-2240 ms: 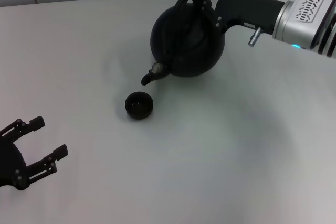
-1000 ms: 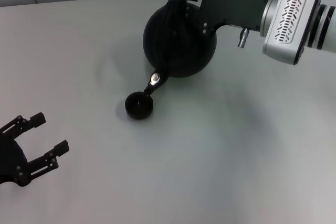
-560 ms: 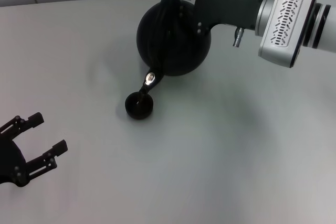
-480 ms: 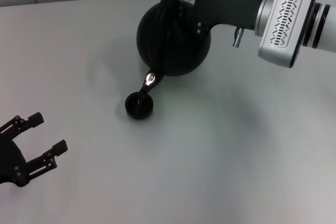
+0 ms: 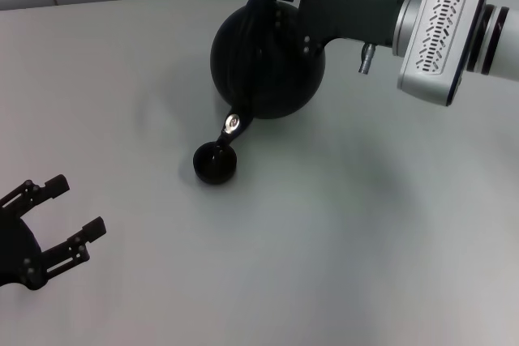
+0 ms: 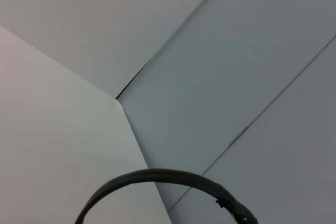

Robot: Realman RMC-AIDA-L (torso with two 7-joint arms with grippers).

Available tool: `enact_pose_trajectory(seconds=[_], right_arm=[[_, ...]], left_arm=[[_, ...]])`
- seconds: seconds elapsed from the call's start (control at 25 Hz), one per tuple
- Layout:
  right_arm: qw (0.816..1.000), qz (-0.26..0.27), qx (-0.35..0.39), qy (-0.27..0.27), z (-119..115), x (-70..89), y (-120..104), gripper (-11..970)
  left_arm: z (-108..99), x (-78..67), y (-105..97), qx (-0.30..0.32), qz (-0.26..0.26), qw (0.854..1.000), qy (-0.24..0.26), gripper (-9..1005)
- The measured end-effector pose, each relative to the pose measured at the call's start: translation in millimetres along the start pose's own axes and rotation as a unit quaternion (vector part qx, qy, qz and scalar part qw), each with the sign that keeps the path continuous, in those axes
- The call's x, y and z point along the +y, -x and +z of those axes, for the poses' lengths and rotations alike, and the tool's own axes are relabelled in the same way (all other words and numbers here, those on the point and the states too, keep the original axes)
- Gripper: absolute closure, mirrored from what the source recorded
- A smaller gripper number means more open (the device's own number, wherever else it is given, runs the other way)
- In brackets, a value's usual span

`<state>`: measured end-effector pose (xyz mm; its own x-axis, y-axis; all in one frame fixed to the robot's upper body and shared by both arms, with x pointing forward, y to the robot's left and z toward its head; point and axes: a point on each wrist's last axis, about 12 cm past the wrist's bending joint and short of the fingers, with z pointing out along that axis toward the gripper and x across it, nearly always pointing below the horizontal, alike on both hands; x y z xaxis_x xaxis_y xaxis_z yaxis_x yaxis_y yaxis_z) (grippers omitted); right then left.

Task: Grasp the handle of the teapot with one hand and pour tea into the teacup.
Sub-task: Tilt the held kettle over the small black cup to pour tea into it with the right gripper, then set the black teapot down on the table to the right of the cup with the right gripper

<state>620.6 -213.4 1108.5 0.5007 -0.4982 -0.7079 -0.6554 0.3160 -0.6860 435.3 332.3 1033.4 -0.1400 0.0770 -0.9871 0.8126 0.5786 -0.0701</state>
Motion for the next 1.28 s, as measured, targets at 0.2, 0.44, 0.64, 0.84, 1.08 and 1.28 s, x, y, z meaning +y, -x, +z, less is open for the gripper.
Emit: enact_pose_trajectory(seconds=[0.2, 0.44, 0.64, 0.84, 1.08, 1.28], right_arm=[[0.999, 0.051, 0.005, -0.007, -1.2, -2.1, -1.6, 893], [0.985, 0.171, 0.028, -0.028, -11.1, -8.7, -9.6, 893], [0.962, 0.264, 0.031, -0.057, -25.3, -13.4, -15.3, 893], [0.929, 0.355, 0.027, -0.1, -49.0, -9.5, -25.8, 893], [0.905, 0.403, 0.029, -0.132, -70.2, 0.2, -36.0, 893], [0.895, 0.422, 0.031, -0.139, -81.3, 9.0, -40.3, 893]], left_arm=[[-0.1, 0.0, 0.2, -0.001, 0.0, 1.0, 0.0, 184], [-0.3, 0.2, 0.9, -0.004, -0.001, 1.0, 0.002, 183], [-1.1, 0.2, 1.4, -0.007, 0.0, 1.0, 0.002, 183], [-1.2, -0.1, 2.3, -0.01, 0.002, 1.0, 0.0, 183], [-1.5, -0.1, 2.6, -0.011, 0.004, 1.0, -0.001, 183], [-2.2, 0.6, 2.9, -0.01, 0.005, 1.0, 0.0, 183]])
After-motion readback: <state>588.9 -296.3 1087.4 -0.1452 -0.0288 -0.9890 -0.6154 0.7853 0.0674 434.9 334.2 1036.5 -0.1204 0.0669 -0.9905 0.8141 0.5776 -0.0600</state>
